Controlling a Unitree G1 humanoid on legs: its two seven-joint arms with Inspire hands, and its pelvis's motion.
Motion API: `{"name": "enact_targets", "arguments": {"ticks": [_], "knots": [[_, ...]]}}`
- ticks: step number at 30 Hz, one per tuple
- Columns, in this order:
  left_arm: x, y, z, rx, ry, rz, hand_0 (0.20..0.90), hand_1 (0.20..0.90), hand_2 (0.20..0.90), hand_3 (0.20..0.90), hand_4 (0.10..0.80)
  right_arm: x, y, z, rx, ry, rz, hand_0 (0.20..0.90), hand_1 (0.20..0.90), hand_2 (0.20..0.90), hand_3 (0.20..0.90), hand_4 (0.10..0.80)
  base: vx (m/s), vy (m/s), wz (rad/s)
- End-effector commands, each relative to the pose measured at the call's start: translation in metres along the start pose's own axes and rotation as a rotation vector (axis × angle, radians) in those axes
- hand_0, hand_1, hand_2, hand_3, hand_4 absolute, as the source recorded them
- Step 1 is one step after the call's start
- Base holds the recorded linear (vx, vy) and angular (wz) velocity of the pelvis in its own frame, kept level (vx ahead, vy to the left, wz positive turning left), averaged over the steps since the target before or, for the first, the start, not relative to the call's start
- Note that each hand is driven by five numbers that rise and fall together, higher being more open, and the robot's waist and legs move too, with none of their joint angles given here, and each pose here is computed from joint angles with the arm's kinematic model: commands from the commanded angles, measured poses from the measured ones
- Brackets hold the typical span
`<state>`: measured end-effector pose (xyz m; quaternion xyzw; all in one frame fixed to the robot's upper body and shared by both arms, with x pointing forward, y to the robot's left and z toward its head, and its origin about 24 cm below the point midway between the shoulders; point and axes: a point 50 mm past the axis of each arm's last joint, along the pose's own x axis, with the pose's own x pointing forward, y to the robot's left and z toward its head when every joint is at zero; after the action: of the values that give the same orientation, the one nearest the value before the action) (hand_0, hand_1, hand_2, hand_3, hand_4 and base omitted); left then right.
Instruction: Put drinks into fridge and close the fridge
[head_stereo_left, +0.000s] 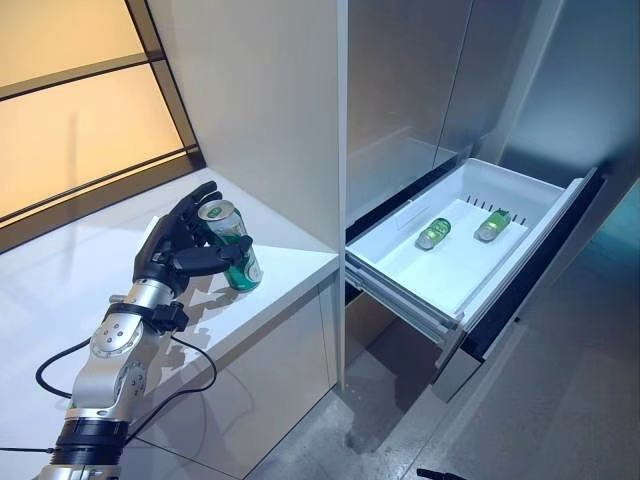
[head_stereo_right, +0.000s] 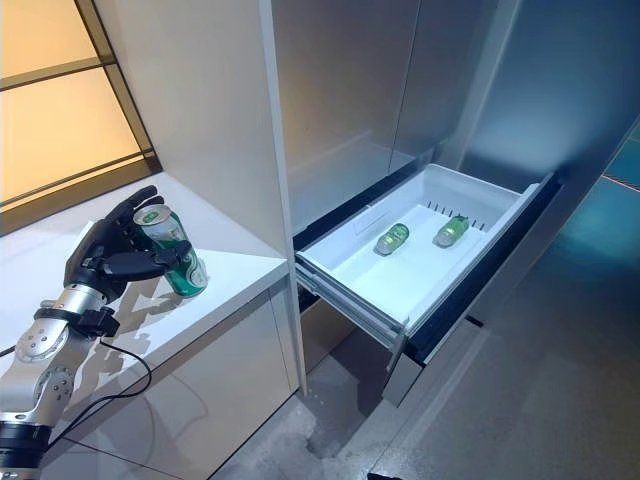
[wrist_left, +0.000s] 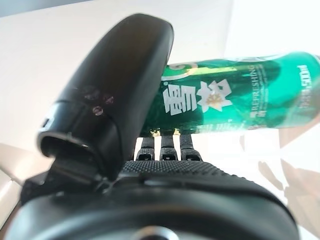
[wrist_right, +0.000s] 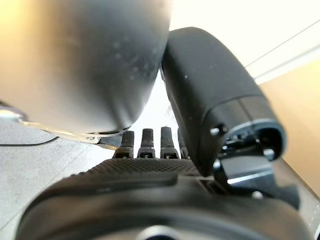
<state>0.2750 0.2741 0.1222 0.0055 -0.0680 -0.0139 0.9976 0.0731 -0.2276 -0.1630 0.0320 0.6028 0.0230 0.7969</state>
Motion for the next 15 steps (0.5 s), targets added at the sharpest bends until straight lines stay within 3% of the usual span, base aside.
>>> {"name": "enact_targets", "arguments": {"ticks": [1, 15], "knots": [[0.03, 0.01, 0.072, 0.007, -0.303, 0.042, 0.9, 0.9, 0.9, 0.9, 0.8, 0.0, -0.004, 0.006, -0.026, -0.006, -0.012, 0.9, 0.9, 0.9, 0.9, 0.8, 0.003, 0.008, -0.03], [0.038, 0.008, 0.058, -0.1, -0.277, 0.082, 0.9, 0.9, 0.9, 0.9, 0.8, -0.001, -0.009, 0.001, -0.036, 0.007, -0.021, 0.9, 0.9, 0.9, 0.9, 0.8, 0.013, 0.005, -0.05]]}}
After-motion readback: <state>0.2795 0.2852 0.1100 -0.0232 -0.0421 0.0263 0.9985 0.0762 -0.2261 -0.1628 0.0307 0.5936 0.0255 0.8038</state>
